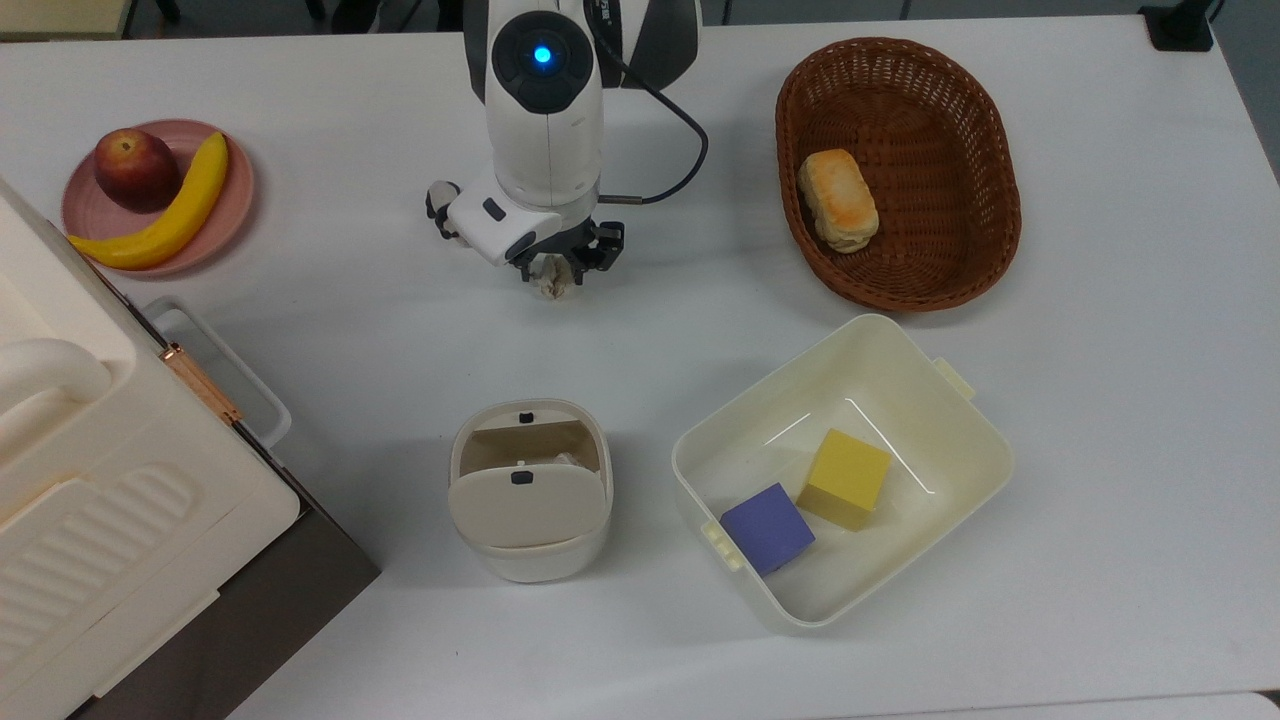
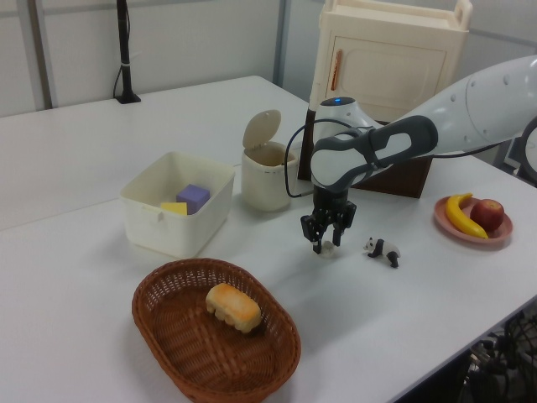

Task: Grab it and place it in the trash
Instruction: 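Close the gripper on the white paper scrap and lift it, then carry the paper scrap over the white trash bin opening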

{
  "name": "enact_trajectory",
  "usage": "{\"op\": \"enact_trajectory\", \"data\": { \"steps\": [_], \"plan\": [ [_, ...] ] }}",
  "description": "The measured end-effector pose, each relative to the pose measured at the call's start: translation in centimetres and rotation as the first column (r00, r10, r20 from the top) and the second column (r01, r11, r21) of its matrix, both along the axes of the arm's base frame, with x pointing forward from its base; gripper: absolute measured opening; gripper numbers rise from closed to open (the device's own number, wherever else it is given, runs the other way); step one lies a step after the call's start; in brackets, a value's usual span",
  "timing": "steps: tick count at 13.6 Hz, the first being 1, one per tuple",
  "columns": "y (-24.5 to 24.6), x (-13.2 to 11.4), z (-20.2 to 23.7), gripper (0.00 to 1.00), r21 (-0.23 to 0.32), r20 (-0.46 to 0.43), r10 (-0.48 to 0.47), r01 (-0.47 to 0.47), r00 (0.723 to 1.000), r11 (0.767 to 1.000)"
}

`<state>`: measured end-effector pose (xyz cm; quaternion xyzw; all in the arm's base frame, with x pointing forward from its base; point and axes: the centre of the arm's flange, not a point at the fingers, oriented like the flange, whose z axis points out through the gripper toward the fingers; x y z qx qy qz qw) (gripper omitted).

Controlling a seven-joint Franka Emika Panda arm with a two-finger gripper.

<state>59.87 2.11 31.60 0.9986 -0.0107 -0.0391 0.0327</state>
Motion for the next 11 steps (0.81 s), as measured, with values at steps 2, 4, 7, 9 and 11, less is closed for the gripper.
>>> {"op": "enact_trajectory", "data": {
  "steps": [2, 4, 7, 9, 11],
  "plan": [
    [0.0, 0.0, -0.1, 0.30, -0.002, 0.000, 0.002, -0.002, 1.000, 1.000],
    [0.0, 0.2, 0.1, 0.20, -0.002, 0.005, 0.003, -0.003, 1.000, 1.000],
    [0.0, 0.4, 0.4, 0.20, -0.001, 0.011, 0.003, -0.003, 1.000, 1.000],
    [0.0, 1.7, 2.4, 0.17, 0.001, 0.059, 0.000, 0.000, 0.998, 1.000],
    [-0.2, 3.6, 5.9, 0.17, 0.003, 0.132, -0.005, 0.004, 0.991, 1.000]
  ]
}}
